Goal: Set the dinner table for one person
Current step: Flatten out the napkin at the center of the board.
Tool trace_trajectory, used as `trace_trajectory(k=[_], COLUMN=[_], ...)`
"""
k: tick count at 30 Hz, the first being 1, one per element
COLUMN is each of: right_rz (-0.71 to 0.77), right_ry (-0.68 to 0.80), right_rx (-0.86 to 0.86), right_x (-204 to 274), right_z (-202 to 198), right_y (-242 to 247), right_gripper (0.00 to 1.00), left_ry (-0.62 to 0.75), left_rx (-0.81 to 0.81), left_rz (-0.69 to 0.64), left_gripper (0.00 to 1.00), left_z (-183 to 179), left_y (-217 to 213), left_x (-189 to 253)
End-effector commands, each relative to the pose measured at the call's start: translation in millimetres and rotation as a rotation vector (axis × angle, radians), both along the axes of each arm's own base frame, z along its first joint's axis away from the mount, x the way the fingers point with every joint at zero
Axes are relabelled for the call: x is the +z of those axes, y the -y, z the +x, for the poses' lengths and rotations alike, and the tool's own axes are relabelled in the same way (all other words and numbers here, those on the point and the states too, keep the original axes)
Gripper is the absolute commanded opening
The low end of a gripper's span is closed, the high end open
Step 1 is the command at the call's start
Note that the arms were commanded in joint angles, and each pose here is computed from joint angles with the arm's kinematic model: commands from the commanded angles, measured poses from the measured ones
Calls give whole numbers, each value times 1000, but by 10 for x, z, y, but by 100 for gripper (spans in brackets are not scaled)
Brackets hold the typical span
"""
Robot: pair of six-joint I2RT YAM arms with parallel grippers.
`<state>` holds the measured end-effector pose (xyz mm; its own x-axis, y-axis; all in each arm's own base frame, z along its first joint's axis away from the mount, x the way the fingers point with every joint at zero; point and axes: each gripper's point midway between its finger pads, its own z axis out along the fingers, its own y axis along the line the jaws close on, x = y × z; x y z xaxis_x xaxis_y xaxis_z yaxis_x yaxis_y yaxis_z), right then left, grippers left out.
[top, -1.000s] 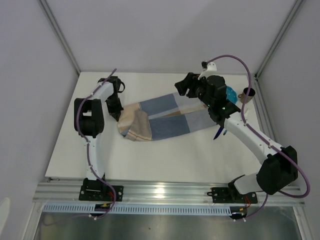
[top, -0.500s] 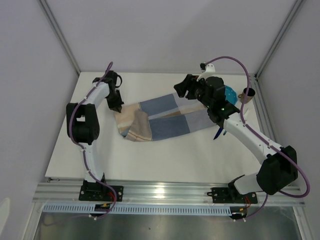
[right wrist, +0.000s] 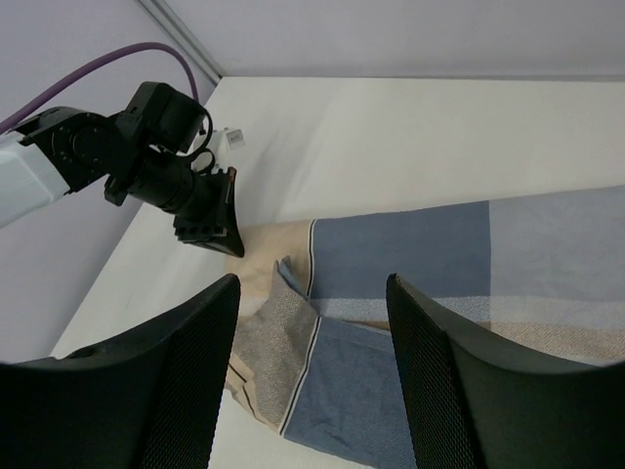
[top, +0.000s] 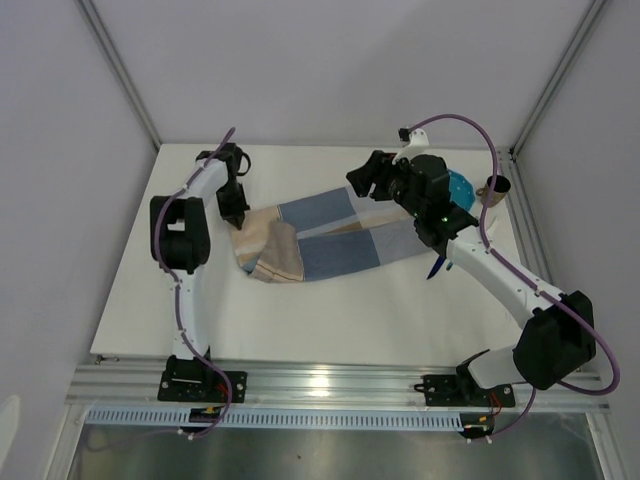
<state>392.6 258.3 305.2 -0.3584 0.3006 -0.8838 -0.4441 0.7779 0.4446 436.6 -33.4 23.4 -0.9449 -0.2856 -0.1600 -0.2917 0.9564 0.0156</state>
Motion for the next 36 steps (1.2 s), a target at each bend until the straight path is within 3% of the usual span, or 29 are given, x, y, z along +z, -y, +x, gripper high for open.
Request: trace_trajectory(k=[1,6,15,17,18,19,22,26,28,31,32,34,36], right_rz=[29,45,51,27,17,-4,-23,-52,-88,-112,-120,-146,-131], right_ry=[31,-12,-110,-139,-138,-143,-177,-224,-266,-294,-317,-409,-410], right_rx=[29,71,177,166,157,133,129,145,141,116,109,121,195], right_x=[102,-21,-393,-546,-572,-640,-804,-1004,-1145,-1343,-1416,-1755,-1721], right_z=[-59,-68,3,56,87,138,264,385,441,565,597,654,724], right_y=[-54,-158,-440,-448,-443,-411,-439,-525,-539,-487,-467,-454,-611], right_gripper=[65,65,69,73,75,80,83,84,85,87,88,88,88], left_ry=[13,45,56,176,198,334,550,617,633,802,820,912,921], left_rx=[-18,-44,-86,-66,-82,-92,-110,-139,-159,-252,-278,-294,-327], left_rz=[49,52,39,50,33,36,18,-33,-54,-167,-187,-204,-280], left_gripper=[1,1,0,1,10,14,22,9,8,35,39,42,40], left_z=[117,260,203,279,199,306,428,655,658,567,370,363,242], left_y=[-80,-112,-166,-184,-159,-158,-120,6,95,389,453,515,648], left_x=[32,19,-53,151,137,542,905,1208,1283,1681,1680,1912,2003])
